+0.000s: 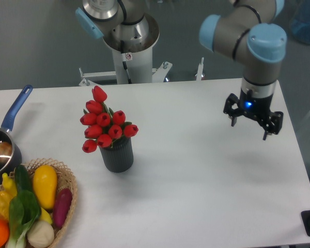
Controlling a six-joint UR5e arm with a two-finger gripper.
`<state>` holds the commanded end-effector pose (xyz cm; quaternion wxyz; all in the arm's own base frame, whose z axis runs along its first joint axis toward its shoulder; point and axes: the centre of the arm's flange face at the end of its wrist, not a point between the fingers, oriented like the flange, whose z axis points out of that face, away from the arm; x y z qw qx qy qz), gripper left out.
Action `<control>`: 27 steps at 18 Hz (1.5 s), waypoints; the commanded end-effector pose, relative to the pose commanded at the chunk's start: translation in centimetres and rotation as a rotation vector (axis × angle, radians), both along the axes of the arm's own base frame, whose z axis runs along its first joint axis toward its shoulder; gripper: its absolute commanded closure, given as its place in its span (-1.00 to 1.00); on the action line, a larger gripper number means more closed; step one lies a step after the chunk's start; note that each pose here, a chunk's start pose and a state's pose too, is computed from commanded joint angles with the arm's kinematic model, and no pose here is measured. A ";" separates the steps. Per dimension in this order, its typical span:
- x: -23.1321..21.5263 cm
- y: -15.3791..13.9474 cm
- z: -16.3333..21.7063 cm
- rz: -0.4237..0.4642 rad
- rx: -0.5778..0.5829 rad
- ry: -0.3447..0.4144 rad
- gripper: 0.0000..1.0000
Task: Pick up the flowers from the vase
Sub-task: 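Move the open gripper toward the red tulips in the black vase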
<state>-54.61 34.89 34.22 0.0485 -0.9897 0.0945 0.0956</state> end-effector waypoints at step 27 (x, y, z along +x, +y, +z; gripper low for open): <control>21.4 3.5 1.1 -0.074 0.523 -0.389 -1.00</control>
